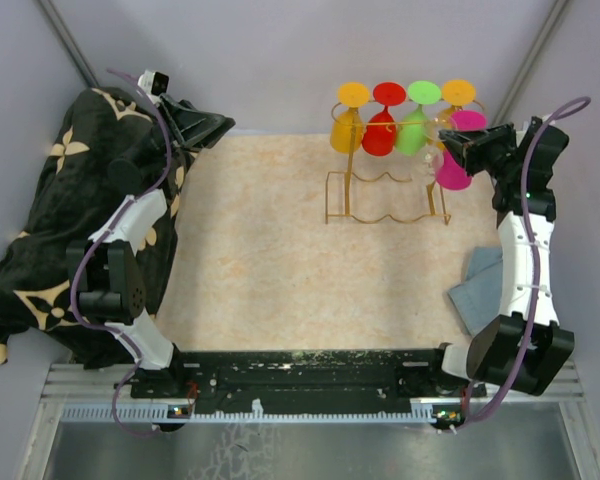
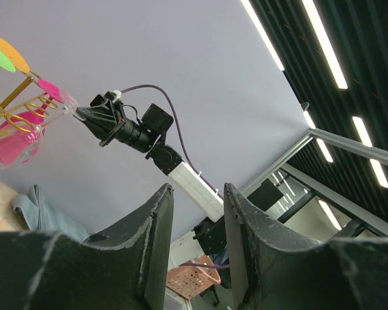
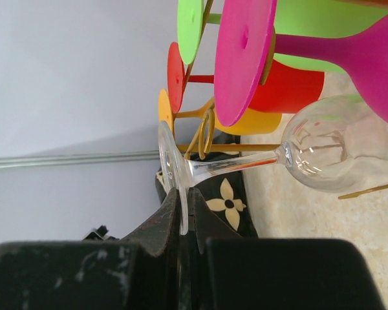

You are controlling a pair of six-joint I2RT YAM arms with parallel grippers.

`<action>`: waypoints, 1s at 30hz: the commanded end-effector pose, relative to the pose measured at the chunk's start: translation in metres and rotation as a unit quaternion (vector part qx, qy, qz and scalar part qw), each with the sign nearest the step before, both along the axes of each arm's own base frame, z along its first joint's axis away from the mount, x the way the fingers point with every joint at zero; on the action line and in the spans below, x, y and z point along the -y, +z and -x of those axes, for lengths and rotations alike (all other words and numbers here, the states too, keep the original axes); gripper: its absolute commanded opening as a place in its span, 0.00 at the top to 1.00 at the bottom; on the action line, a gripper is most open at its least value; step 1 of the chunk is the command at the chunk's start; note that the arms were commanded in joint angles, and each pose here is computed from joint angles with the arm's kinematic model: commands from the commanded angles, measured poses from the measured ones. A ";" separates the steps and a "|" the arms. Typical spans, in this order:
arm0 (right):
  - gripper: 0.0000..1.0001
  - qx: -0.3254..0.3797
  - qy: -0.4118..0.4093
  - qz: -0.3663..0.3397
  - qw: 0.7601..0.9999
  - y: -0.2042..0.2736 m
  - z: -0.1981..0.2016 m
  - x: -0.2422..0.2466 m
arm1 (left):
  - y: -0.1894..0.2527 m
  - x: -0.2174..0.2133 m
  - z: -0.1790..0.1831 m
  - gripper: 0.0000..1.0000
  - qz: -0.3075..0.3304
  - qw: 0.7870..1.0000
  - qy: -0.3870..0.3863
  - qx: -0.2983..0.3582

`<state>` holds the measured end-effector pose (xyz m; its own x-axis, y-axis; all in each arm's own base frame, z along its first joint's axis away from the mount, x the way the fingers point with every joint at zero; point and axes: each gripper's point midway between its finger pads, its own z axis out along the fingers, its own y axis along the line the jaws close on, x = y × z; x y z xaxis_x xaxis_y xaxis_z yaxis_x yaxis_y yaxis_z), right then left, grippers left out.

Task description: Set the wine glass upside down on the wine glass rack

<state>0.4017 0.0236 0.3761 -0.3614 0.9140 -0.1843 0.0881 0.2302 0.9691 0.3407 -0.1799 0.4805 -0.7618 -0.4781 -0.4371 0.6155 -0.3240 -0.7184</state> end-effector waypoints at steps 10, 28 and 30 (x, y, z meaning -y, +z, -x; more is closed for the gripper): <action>1.00 0.074 -0.008 -0.016 0.997 0.029 -0.009 0.006 | 0.008 -0.003 0.035 0.57 0.001 0.994 0.001 0.112; 1.00 0.084 0.013 -0.036 0.996 0.032 -0.013 -0.014 | 0.007 -0.003 0.035 0.57 0.001 0.994 0.002 0.110; 1.00 0.085 0.013 -0.035 0.996 0.033 -0.013 -0.014 | 0.007 -0.003 0.035 0.57 0.001 0.994 0.001 0.109</action>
